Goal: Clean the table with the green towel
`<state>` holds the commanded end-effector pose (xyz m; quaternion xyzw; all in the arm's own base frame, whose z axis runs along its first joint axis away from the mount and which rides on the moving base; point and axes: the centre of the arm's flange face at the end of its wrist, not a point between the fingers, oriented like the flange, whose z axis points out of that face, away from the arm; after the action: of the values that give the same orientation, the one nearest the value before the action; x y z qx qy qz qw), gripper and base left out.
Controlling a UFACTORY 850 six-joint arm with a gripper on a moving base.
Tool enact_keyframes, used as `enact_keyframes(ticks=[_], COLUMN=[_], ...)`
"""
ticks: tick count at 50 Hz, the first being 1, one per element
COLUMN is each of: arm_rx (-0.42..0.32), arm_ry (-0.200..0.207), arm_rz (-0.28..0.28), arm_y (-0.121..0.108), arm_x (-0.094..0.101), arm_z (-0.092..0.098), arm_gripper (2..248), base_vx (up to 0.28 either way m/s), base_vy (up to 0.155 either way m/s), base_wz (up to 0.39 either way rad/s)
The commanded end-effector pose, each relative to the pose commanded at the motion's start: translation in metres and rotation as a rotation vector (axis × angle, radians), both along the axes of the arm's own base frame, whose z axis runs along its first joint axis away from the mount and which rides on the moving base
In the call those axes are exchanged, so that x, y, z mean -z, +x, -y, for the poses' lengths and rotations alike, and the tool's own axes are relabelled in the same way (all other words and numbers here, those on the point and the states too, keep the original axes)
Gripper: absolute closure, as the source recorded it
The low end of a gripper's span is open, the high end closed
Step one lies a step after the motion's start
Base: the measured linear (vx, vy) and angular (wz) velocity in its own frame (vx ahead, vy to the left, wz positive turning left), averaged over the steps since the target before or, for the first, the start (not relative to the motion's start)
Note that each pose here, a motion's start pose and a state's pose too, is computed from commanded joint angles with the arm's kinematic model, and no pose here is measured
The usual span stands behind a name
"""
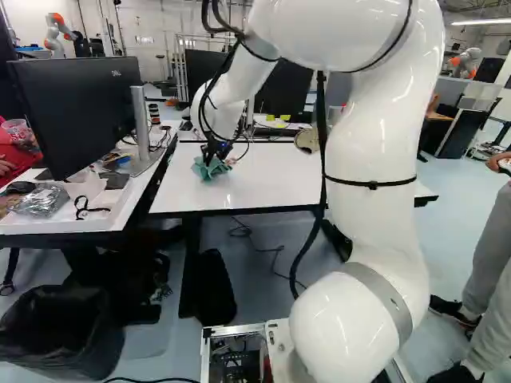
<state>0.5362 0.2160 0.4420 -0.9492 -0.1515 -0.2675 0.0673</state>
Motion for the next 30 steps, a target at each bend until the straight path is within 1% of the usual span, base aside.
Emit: enact_keyframes(ticks=[5, 23, 30], arm_rx=[0.005, 0.006, 0.016], arm_ry=[0.004, 0.018, 0.017], arm_rz=[0.009, 0.045, 0.044], arm_y=[-0.002, -0.009, -0.013], arm_x=[-0.006, -0.030, -0.031], arm_z=[0.004, 0.007, 0.015], arm_gripper=[191, 191, 191], base_vx=[0.000, 0.000, 0.000], base_vy=[0.000, 0.000, 0.000], base_wz=[0.000, 0.000, 0.000])
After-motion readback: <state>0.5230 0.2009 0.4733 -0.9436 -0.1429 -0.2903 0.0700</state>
